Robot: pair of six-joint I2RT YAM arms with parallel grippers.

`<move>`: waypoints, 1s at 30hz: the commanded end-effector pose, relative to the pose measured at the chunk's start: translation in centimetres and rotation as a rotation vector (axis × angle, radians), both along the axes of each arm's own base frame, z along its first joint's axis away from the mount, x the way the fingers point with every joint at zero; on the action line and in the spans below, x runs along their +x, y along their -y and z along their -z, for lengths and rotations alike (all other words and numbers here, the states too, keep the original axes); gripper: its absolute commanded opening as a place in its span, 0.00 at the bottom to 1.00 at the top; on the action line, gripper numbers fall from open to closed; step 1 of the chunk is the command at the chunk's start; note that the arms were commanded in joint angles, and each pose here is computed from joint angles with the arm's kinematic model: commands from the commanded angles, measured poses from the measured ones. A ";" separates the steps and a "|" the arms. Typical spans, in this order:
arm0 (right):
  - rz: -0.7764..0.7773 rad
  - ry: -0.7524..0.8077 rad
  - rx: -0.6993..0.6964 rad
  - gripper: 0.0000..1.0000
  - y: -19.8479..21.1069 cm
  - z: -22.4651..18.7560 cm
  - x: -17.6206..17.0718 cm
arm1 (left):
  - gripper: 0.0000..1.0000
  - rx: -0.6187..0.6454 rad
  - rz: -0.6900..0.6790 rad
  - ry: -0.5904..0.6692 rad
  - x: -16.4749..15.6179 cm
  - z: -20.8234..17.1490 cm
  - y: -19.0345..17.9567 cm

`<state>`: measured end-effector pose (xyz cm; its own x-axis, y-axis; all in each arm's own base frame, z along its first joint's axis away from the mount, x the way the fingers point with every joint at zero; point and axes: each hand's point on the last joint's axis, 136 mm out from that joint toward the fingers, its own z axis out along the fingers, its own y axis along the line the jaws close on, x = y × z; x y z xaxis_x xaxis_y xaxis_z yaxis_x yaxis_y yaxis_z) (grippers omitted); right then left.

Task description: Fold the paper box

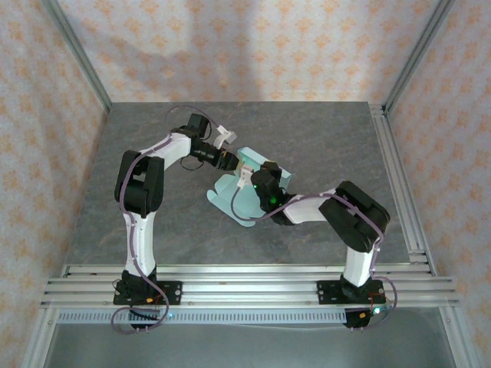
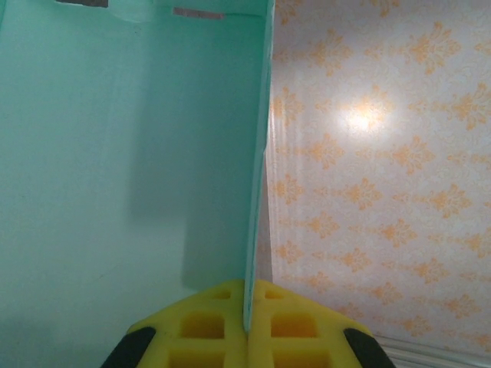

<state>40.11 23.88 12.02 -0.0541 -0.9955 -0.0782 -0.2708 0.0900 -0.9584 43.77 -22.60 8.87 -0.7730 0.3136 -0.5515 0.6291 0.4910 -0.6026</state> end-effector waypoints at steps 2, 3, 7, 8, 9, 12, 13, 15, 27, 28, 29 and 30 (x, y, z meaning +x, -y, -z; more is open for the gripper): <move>-0.016 -0.005 -0.021 0.00 -0.8 0.2 0.2 | 0.54 -0.007 0.018 -0.006 -0.1 0.0 0.0; -0.016 -0.004 -0.020 0.00 -0.8 0.1 0.2 | 0.54 -0.003 0.014 -0.007 0.0 0.1 -0.1; -0.014 -0.004 -0.004 0.00 -0.9 -0.2 0.2 | 0.54 0.012 -0.003 -0.008 0.3 0.4 -0.2; -0.015 -0.005 -0.003 0.00 -0.9 -0.3 0.2 | 0.54 0.023 -0.017 -0.007 0.6 0.6 -0.4; -0.016 -0.006 0.000 0.00 -1.0 -0.4 0.2 | 0.54 0.034 -0.034 -0.005 0.9 0.7 -0.5; -0.018 -0.010 -0.001 0.00 -1.1 -0.3 0.3 | 0.56 0.045 -0.054 -0.002 1.4 0.9 -0.6; -0.020 -0.013 -0.001 0.00 -1.1 -0.3 0.2 | 0.56 0.057 -0.070 0.002 1.7 1.1 -0.8; -0.022 -0.016 0.000 0.00 -1.2 -0.2 0.3 | 0.57 0.074 -0.107 0.004 2.4 1.4 -1.0; -0.033 -0.027 -0.002 0.00 -2.0 0.3 0.2 | 0.53 0.035 -0.141 0.010 3.6 0.9 -0.4; -0.034 -0.026 0.000 0.00 -2.1 0.4 0.2 | 0.53 0.036 -0.145 0.012 3.6 0.8 -0.4; -0.037 -0.028 0.002 0.00 -2.2 0.4 0.1 | 0.54 0.036 -0.148 0.013 3.7 0.9 -0.4; -0.038 -0.029 0.005 0.00 -2.4 0.4 0.1 | 0.54 0.038 -0.153 0.014 3.8 0.9 -0.4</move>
<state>40.54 24.89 12.48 -0.0451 -0.9954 -0.0843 -0.2729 0.0935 -0.9575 46.08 -22.02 7.24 -0.8259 0.2357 -0.5121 0.5391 0.5957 -0.5953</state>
